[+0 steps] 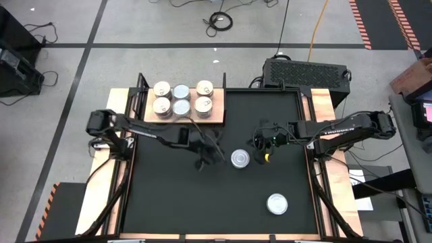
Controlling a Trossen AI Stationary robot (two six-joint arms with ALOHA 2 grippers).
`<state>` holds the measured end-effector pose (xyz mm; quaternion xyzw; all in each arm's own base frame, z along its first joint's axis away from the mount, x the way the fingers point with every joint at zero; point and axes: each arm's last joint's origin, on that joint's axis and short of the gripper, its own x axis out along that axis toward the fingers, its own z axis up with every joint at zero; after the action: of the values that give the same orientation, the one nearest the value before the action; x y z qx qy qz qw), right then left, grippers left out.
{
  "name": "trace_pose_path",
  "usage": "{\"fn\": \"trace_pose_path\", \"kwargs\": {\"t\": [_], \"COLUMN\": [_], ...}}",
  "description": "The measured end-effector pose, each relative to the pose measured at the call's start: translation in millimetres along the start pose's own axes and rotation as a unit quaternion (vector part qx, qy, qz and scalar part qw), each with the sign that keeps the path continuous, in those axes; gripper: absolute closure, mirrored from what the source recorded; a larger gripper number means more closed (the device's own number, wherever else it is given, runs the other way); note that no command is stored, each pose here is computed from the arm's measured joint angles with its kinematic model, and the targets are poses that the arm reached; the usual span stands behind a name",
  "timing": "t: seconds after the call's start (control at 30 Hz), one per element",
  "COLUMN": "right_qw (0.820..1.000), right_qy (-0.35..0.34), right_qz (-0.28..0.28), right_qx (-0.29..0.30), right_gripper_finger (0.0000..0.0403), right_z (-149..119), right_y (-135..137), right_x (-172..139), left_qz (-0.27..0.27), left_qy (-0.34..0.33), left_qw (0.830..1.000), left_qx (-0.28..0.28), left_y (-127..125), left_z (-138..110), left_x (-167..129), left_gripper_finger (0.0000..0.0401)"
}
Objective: Stack canned seafood by type on shelf
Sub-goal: Stack the green tuna can on top of the green tuna on the shelf
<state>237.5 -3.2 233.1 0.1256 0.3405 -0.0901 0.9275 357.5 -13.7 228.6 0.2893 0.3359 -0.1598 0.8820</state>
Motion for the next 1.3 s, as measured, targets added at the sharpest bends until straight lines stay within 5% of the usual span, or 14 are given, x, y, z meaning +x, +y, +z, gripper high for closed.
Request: {"fn": "trace_pose_path", "kwargs": {"t": [0.23,0.57,1.3], "right_qw": [0.999,0.992,0.993], "right_qy": [0.034,0.12,0.106], "right_qz": [0.029,0.033,0.048], "right_qx": [0.002,0.018,-0.005], "right_gripper_finger": [0.0403,0.0403,0.0403], "right_z": [-20.3,-55.1,-53.5], "right_y": [20.1,35.1,39.1], "right_x": [1.3,-0.1,-0.3], "left_qz": [0.027,0.007,0.002], "left_qy": [-0.056,-0.039,0.025], "left_qw": [0.995,0.996,0.997], "left_qx": [0.081,0.085,0.077], "left_y": [-16.6,-23.0,-22.1], "left_z": [9.6,5.1,-9.8], "left_x": [48.7,100.6,115.4], "left_gripper_finger": [0.0244,0.0244,0.0244]}}
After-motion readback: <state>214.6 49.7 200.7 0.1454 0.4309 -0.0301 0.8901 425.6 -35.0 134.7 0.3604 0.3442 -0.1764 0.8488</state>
